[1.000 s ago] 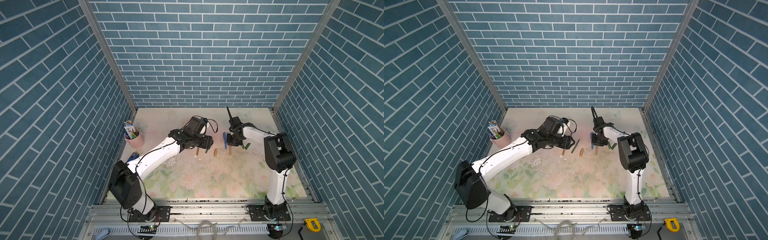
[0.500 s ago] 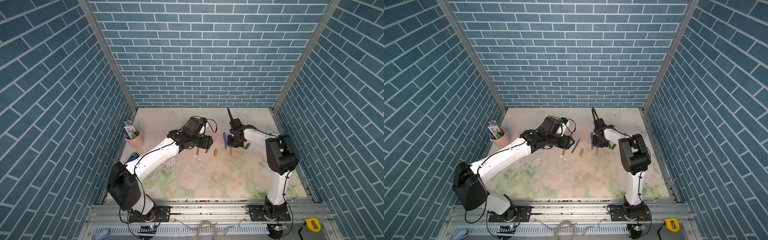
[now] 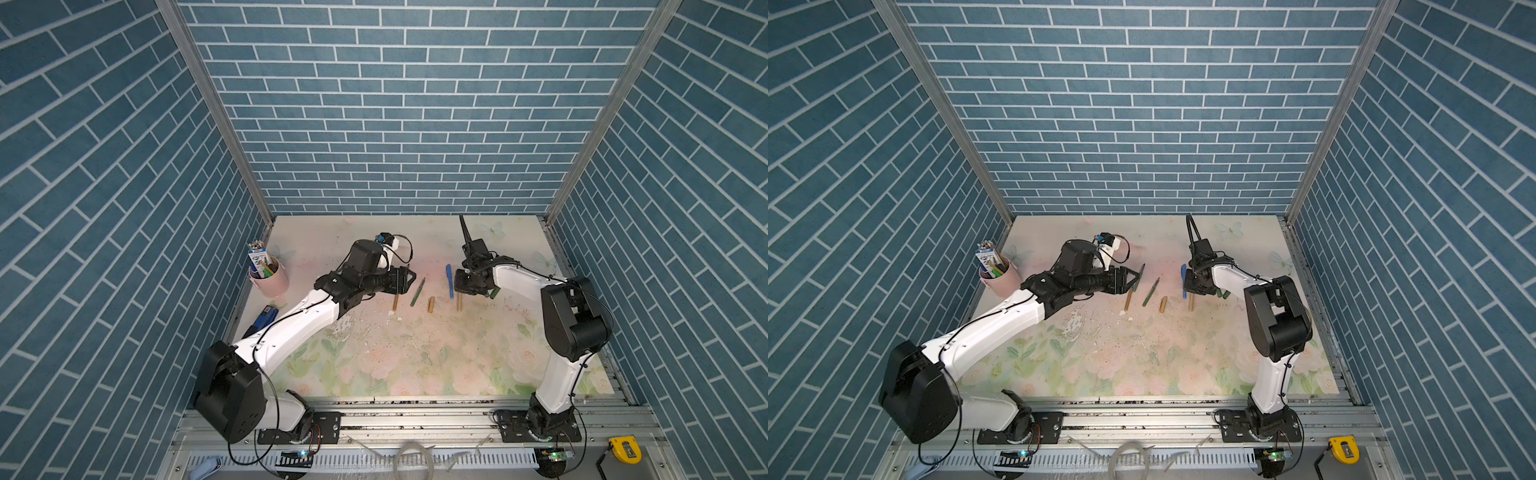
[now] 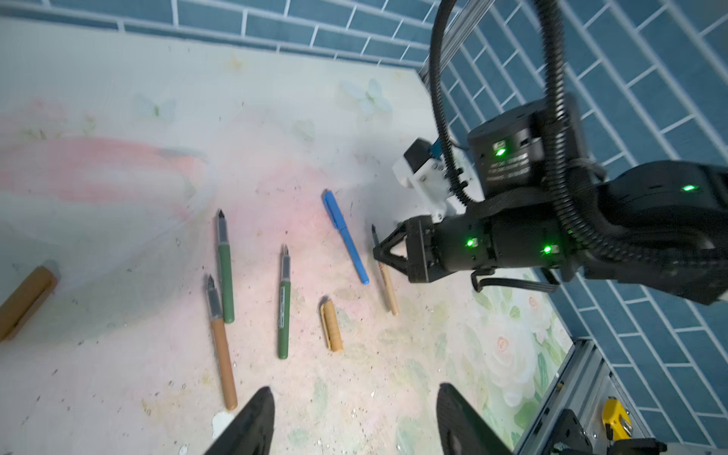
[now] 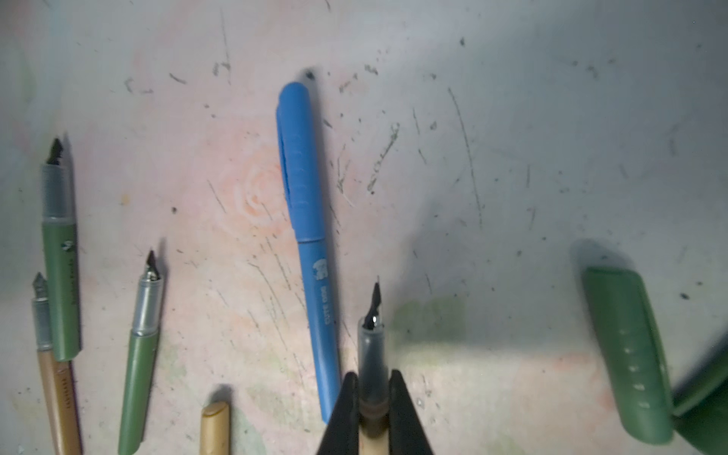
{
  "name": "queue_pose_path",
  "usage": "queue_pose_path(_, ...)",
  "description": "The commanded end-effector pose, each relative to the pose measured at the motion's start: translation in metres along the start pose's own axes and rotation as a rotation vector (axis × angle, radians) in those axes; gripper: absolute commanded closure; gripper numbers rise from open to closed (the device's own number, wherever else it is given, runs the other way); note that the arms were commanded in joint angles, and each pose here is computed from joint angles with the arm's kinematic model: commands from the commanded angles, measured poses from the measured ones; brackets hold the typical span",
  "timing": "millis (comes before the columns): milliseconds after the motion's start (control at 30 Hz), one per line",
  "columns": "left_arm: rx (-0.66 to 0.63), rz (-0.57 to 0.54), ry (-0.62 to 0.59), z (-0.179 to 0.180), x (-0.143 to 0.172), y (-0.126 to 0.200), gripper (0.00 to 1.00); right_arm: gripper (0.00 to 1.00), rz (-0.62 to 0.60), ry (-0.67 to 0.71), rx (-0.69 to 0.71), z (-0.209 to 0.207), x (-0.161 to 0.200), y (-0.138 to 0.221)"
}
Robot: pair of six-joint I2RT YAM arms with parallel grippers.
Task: Insert pens into pen caps
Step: Pick up a pen at the center of the table, then pass a pen.
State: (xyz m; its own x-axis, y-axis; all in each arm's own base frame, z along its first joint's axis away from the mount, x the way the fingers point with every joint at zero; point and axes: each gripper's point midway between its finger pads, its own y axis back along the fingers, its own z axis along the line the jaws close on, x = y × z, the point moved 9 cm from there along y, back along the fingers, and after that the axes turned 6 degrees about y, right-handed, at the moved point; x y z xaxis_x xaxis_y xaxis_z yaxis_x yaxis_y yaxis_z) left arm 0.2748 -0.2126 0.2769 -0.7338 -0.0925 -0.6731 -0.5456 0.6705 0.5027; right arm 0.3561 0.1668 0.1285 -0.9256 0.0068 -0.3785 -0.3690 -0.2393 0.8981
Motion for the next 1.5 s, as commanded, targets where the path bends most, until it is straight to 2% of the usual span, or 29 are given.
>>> queue_pose_path(0, 0.08, -0.151, -0.056, -0.011, -0.013, 0.013, 0.33, 0.93, -0.078, -0.013, -0.028, 0.006, -0.005, 0.016)
queue_pose_path(167, 0.054, -0.208, -0.076, -0.005, -0.011, 0.013, 0.33, 0.93, -0.144, 0.006, -0.042, 0.007, -0.006, 0.034)
queue_pose_path(367, 0.083, -0.207, -0.106, -0.004, -0.008, 0.009, 0.33, 0.93, -0.226, 0.046, -0.091, 0.018, -0.006, 0.057)
queue_pose_path(500, 0.173, -0.168, -0.128, -0.008, -0.003, 0.0, 0.35, 0.93, -0.296, 0.071, -0.16, 0.032, -0.007, 0.074)
queue_pose_path(833, 0.377, 0.032, -0.046, -0.012, 0.008, -0.041, 0.37, 0.94, -0.464, 0.134, -0.321, 0.075, -0.011, 0.115)
queue_pose_path(933, 0.414, 0.057, -0.019, -0.011, 0.009, -0.048, 0.37, 0.94, -0.51, 0.129, -0.375, 0.086, -0.013, 0.129)
queue_pose_path(1200, 0.422, 0.065, 0.011, -0.007, 0.009, -0.054, 0.42, 0.94, -0.541, 0.137, -0.539, 0.115, -0.002, 0.15)
queue_pose_path(1467, 0.376, 0.035, 0.039, 0.001, 0.006, -0.056, 0.49, 0.94, -0.539, 0.143, -0.586, 0.126, 0.004, 0.157)
